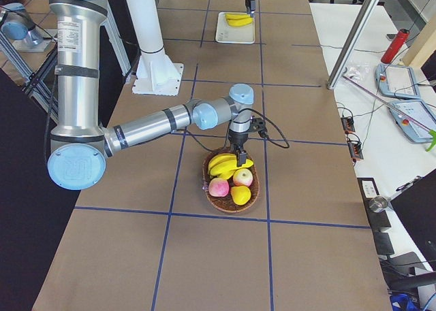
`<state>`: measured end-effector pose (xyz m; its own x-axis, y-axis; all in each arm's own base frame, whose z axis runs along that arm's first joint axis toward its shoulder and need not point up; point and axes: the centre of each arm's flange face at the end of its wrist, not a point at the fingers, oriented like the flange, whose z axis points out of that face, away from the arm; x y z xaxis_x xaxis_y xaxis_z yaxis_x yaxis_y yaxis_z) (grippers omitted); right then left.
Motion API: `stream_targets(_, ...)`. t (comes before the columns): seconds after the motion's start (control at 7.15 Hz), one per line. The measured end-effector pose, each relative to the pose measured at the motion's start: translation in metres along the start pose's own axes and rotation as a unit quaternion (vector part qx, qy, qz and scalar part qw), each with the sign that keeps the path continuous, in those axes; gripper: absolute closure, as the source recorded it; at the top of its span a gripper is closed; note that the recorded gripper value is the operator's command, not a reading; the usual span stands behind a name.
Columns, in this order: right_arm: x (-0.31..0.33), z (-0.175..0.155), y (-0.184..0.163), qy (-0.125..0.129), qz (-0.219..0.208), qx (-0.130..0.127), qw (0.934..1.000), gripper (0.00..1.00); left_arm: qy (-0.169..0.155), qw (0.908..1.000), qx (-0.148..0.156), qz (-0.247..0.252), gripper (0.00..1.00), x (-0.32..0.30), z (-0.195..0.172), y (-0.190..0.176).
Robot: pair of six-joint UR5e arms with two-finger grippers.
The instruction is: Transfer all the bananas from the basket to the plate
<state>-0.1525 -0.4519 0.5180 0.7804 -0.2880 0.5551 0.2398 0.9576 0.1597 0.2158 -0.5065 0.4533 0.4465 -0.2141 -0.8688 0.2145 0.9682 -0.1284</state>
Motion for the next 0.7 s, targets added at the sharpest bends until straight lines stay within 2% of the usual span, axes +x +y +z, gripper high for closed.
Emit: stream_targets(0.7,-0.004,0.029,0.004,-0.003,-0.022,-0.030,0.9993,0.06,-0.003,1.0000,0.001,-0.002,0.00,-0.003,0.002,-0.001)
